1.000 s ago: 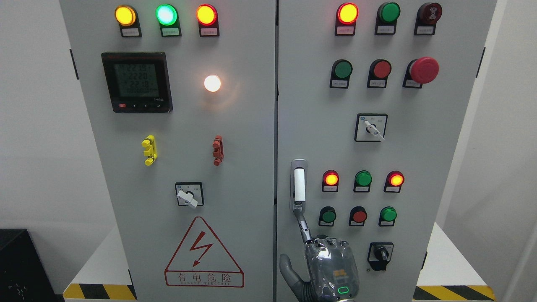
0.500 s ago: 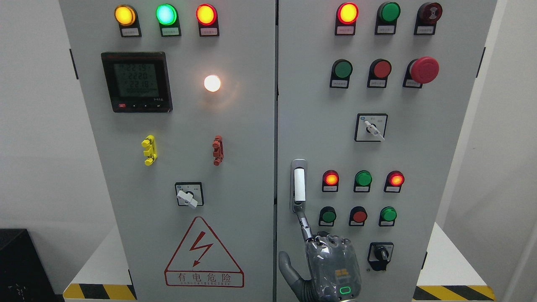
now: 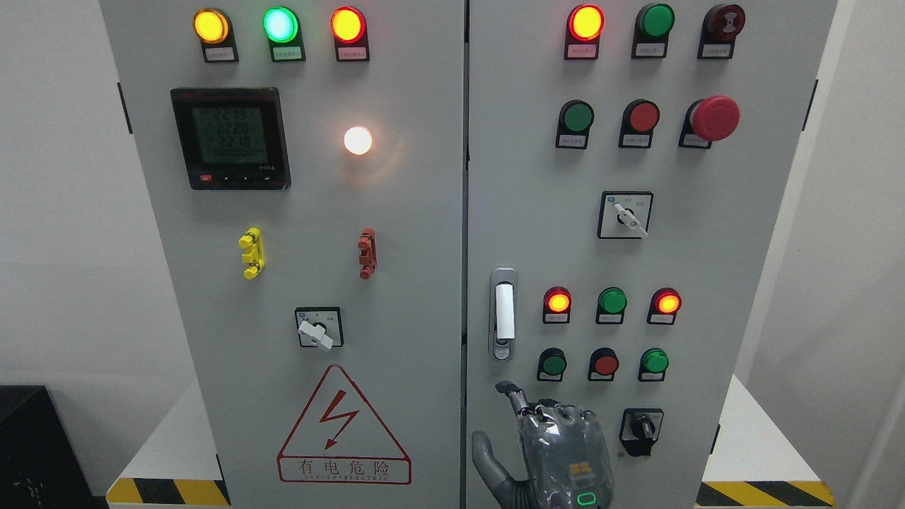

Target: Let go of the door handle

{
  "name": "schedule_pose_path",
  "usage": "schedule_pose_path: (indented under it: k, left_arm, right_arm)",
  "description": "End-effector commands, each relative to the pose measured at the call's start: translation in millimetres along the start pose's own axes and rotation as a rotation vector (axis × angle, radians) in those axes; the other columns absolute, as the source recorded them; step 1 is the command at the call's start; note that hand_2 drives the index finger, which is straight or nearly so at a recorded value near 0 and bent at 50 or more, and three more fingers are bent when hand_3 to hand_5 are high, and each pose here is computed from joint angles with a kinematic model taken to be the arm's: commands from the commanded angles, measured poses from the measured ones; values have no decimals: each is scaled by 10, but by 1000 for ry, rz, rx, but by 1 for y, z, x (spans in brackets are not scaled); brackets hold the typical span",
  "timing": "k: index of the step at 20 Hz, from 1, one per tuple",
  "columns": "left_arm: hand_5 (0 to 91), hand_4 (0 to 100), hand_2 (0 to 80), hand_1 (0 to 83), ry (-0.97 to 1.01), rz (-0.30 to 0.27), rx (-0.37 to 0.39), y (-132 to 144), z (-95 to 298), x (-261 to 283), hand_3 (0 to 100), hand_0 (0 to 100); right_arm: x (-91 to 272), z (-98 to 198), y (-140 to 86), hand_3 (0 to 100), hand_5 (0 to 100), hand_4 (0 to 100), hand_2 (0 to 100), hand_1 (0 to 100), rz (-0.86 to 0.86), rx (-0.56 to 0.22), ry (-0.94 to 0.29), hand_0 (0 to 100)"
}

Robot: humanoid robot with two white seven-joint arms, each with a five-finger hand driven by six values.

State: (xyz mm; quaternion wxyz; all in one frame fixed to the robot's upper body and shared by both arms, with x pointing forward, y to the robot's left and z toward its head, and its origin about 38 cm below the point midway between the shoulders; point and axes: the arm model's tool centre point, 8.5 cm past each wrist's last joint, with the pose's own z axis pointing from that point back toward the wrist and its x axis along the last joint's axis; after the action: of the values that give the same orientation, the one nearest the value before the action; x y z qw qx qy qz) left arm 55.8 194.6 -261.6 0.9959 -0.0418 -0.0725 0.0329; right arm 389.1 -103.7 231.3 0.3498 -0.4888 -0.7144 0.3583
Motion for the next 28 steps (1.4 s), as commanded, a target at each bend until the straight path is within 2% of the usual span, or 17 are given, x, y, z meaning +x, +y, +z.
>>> schedule_pose_path:
  k: [1, 5, 9, 16, 28]
  left_arm:
    - [0, 12, 23, 0, -18, -22, -3, -1, -1, 7, 89, 0]
    - [0, 12, 22, 0, -18, -22, -3, -1, -1, 7, 90, 0]
    - [0, 12, 22, 0, -18, -22, -3, -1, -1, 7, 93, 0]
    - [0, 11, 22, 0, -18, -22, -3, -1, -1, 7, 95, 0]
    - [0, 12, 22, 0, -18, -22, -3, -1, -1, 7, 89, 0]
  right_arm:
    - [-3, -18, -28, 1000, 943, 990, 794, 361, 3, -45, 44, 208]
    - [-1, -28, -42, 1000, 945, 993, 818, 379, 1, -89, 40, 109]
    - [-1, -29, -45, 1000, 944, 993, 818, 385, 3, -104, 38, 80]
    - [4, -55, -68, 1000, 942, 997, 828, 368, 9, -173, 15, 52]
    - [-4, -76, -59, 1000, 944, 1000, 834, 363, 26, -153, 29, 44]
